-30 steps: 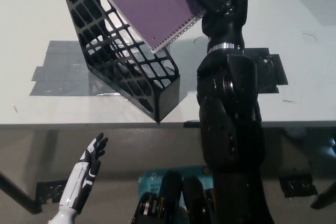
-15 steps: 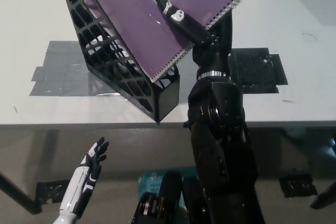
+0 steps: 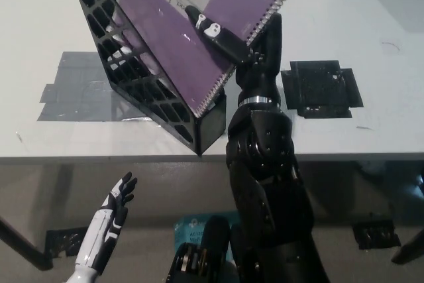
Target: A person hands a notebook to the robot and the robot grabs it with its right hand and places it in the magazine stand kept in the centre of the desk infront of it.
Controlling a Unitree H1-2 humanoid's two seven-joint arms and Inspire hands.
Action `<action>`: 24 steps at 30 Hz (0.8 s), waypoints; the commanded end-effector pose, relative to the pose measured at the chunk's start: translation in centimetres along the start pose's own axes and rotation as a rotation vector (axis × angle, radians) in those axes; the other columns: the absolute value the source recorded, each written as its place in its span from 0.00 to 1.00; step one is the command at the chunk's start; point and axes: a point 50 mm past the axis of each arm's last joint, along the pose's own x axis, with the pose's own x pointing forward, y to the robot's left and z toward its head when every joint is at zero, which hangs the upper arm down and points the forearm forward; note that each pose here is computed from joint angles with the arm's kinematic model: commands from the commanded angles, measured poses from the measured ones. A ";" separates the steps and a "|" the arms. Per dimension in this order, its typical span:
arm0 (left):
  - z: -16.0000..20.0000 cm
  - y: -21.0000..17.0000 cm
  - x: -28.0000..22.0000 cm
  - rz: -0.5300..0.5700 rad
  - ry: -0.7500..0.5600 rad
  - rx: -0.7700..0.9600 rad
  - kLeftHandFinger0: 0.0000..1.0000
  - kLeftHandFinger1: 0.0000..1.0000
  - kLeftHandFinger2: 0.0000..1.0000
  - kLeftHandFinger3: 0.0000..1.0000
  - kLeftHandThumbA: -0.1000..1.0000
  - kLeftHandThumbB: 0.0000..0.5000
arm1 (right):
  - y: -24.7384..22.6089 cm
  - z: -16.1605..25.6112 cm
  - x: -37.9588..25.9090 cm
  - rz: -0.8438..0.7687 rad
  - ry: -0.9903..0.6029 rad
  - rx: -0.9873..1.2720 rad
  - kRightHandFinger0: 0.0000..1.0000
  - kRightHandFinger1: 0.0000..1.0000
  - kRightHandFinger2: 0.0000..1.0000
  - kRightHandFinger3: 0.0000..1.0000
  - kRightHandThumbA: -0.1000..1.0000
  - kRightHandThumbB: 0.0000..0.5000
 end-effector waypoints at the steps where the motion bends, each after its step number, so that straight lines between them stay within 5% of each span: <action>1: 1.5 0.3 1.1 -0.018 -0.090 0.004 0.98 1.00 1.00 1.00 1.00 1.00 | 4.9 3.7 0.5 0.093 -0.210 0.069 0.00 0.05 0.35 0.33 0.88 0.00; 6: 1.6 0.2 1.1 -0.016 -0.095 0.003 0.98 1.00 1.00 1.00 0.99 1.00 | 5.6 3.3 0.5 0.081 -0.216 0.043 0.00 0.04 0.36 0.42 0.93 0.00; 7: 1.6 0.2 1.0 -0.017 -0.093 -0.005 0.98 1.00 1.00 1.00 0.99 1.00 | 5.8 2.9 0.5 0.096 -0.217 -0.017 0.00 0.00 0.24 0.35 0.96 0.00; 8: 1.6 0.2 1.0 -0.018 -0.092 -0.006 0.98 1.00 1.00 1.00 0.98 1.00 | 5.7 2.6 0.5 0.127 -0.220 -0.070 0.10 0.13 0.38 0.50 0.97 0.08; 9: 1.6 0.1 0.9 -0.021 -0.092 -0.003 0.98 1.00 1.00 1.00 0.99 1.00 | 5.5 2.0 0.4 0.238 -0.202 -0.152 0.55 0.63 0.85 0.95 1.00 0.58; 10: 1.6 0.1 0.9 -0.023 -0.092 -0.001 0.98 1.00 1.00 1.00 0.99 1.00 | 5.3 1.6 0.4 0.301 -0.185 -0.182 0.68 0.77 1.00 1.00 1.00 0.37; 11: 1.6 0.2 1.0 -0.024 -0.093 0.001 0.98 1.00 1.00 1.00 0.99 1.00 | 5.1 1.2 0.2 0.366 -0.163 -0.216 0.94 1.00 1.00 1.00 1.00 0.60; 14: 1.6 0.2 1.1 -0.027 -0.095 0.004 0.98 1.00 1.00 1.00 0.99 1.00 | 4.1 -0.3 -0.2 0.464 -0.112 -0.269 1.00 1.00 1.00 1.00 1.00 0.82; 16: 1.7 0.3 1.2 -0.027 -0.100 0.008 0.97 1.00 1.00 1.00 1.00 1.00 | 3.4 -1.2 -0.4 0.479 -0.086 -0.270 1.00 1.00 1.00 1.00 1.00 0.76; 24: 1.7 0.3 1.3 -0.030 -0.101 0.012 0.95 1.00 1.00 1.00 1.00 1.00 | 2.3 -2.1 -0.4 0.462 -0.085 -0.244 1.00 1.00 1.00 1.00 1.00 0.85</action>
